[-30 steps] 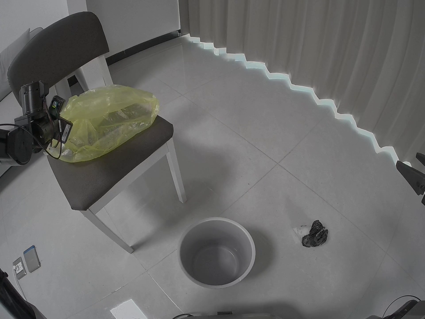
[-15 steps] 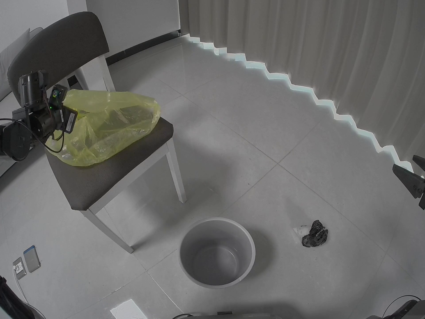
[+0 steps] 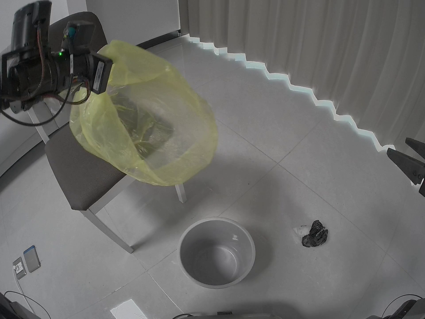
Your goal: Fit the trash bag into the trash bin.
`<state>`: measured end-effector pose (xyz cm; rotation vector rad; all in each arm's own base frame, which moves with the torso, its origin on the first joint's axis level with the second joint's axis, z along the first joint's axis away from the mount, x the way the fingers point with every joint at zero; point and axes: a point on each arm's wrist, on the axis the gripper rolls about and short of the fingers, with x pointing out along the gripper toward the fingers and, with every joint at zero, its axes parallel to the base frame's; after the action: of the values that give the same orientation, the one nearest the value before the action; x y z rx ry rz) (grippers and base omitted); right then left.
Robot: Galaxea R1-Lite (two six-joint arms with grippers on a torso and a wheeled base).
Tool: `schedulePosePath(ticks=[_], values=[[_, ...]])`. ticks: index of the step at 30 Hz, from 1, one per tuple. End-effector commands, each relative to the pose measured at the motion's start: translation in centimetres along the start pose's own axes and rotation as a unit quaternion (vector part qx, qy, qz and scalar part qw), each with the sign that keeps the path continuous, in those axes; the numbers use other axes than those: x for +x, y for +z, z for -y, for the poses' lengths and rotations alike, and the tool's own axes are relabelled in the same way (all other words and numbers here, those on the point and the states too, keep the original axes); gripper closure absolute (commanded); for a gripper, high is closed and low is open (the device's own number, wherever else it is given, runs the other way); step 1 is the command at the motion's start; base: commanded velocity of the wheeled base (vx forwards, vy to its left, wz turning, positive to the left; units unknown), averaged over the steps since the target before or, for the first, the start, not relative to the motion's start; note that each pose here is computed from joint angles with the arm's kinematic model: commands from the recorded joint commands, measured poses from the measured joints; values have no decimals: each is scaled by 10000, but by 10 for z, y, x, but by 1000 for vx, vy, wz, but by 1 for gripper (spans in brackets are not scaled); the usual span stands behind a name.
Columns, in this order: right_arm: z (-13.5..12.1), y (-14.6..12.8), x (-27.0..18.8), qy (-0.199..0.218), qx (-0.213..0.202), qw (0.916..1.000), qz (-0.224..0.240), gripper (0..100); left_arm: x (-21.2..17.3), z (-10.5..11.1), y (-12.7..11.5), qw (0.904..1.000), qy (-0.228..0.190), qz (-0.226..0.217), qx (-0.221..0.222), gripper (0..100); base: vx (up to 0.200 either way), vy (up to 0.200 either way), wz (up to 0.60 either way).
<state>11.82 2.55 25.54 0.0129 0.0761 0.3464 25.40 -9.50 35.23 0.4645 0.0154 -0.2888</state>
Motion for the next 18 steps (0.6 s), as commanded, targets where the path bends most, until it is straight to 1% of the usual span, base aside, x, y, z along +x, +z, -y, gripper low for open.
schedulePosePath(ticks=[1,2,6,10,12,14,16,18], values=[[-11,6,28,483,-12,9985,-243,0,-39,14,48,9960,-560,683,-91,100,0,0,0],[-12,5,30,506,-12,9984,-266,0,-40,15,49,9959,-584,686,-89,100,0,0,0],[-16,-6,50,678,34,9956,-640,0,-47,20,61,9937,-734,837,-118,100,0,0,0],[-18,-16,65,728,84,9929,-933,0,-48,19,66,9933,-664,935,-159,100,0,0,0],[-23,-19,69,868,147,9909,-1015,0,-48,18,68,9932,-639,955,-182,100,0,0,0],[-28,-19,70,980,214,9899,-1007,0,-48,18,69,9930,-637,978,-194,100,0,0,0],[-36,-16,70,1156,325,9890,-867,0,-49,20,71,9922,-674,1027,-207,100,0,0,0],[-40,-11,70,1211,339,9896,-699,0,-49,21,73,9917,-693,1060,-211,100,0,0,0]])
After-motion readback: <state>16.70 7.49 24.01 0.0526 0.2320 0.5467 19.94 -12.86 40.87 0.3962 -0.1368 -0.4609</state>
